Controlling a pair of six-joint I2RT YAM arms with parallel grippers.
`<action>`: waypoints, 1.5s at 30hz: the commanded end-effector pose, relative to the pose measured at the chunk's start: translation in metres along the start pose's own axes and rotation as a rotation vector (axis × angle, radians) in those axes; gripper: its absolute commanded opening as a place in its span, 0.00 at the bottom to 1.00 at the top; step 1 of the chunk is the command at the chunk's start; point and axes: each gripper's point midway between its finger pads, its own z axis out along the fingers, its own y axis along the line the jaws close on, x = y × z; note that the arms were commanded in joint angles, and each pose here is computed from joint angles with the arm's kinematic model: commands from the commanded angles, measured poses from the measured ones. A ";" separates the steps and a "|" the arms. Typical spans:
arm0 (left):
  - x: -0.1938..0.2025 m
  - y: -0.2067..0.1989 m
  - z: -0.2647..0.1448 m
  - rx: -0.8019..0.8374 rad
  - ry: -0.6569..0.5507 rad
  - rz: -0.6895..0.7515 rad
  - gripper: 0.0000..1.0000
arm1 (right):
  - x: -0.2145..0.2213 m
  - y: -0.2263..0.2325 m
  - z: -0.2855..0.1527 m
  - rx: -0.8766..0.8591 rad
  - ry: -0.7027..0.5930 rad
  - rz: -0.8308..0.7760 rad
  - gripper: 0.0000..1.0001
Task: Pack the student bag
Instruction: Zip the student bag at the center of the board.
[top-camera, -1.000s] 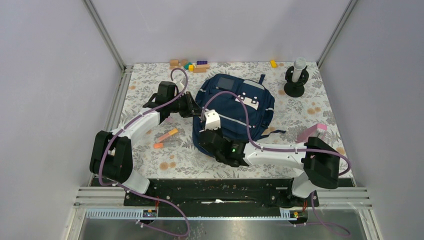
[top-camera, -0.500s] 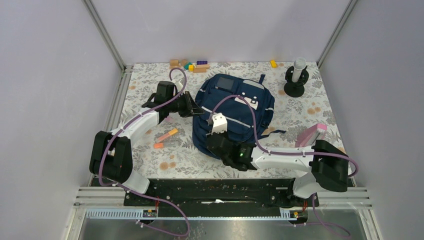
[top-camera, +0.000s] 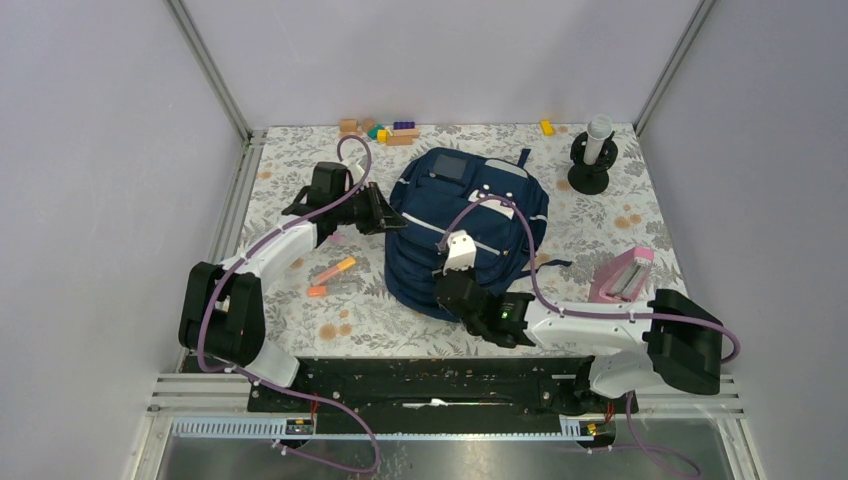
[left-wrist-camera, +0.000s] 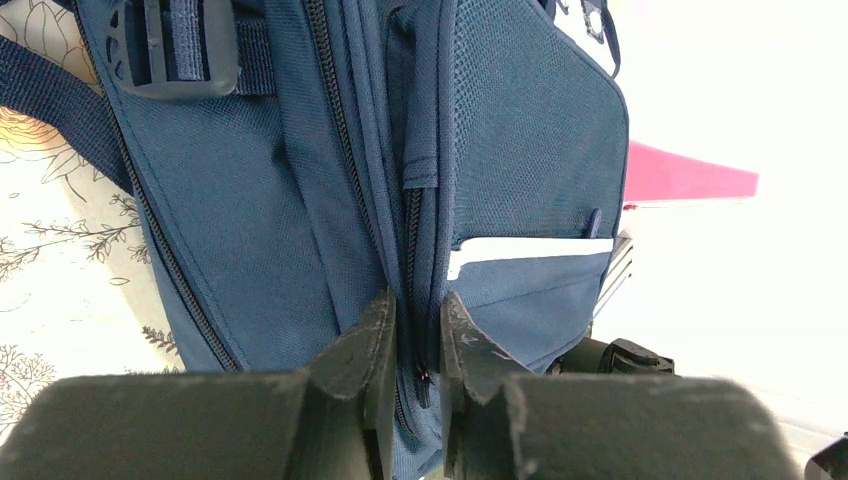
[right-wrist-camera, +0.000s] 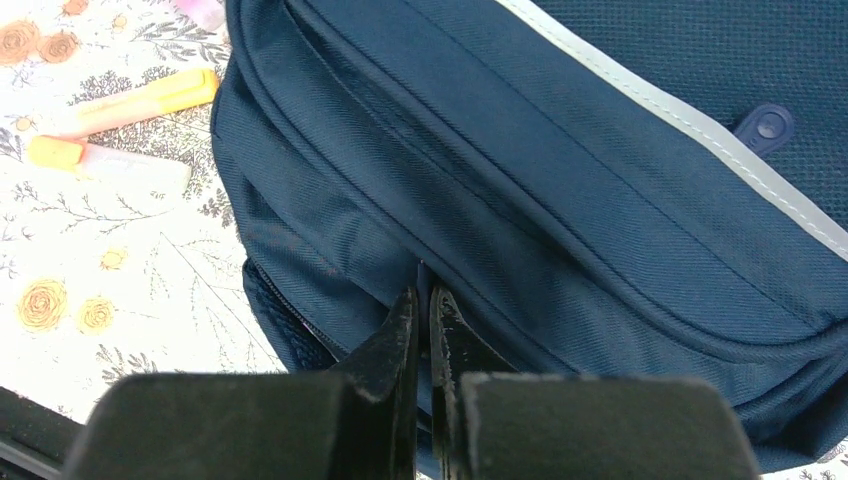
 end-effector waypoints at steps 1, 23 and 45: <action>-0.034 -0.021 -0.025 0.063 -0.125 0.073 0.00 | 0.009 -0.043 -0.001 0.112 0.012 0.010 0.00; -0.050 -0.011 -0.039 0.050 -0.177 0.049 0.00 | 0.041 -0.101 -0.024 0.208 0.040 0.049 0.00; -0.052 -0.001 -0.045 0.018 -0.163 0.057 0.00 | 0.028 -0.144 -0.028 0.245 0.010 0.030 0.00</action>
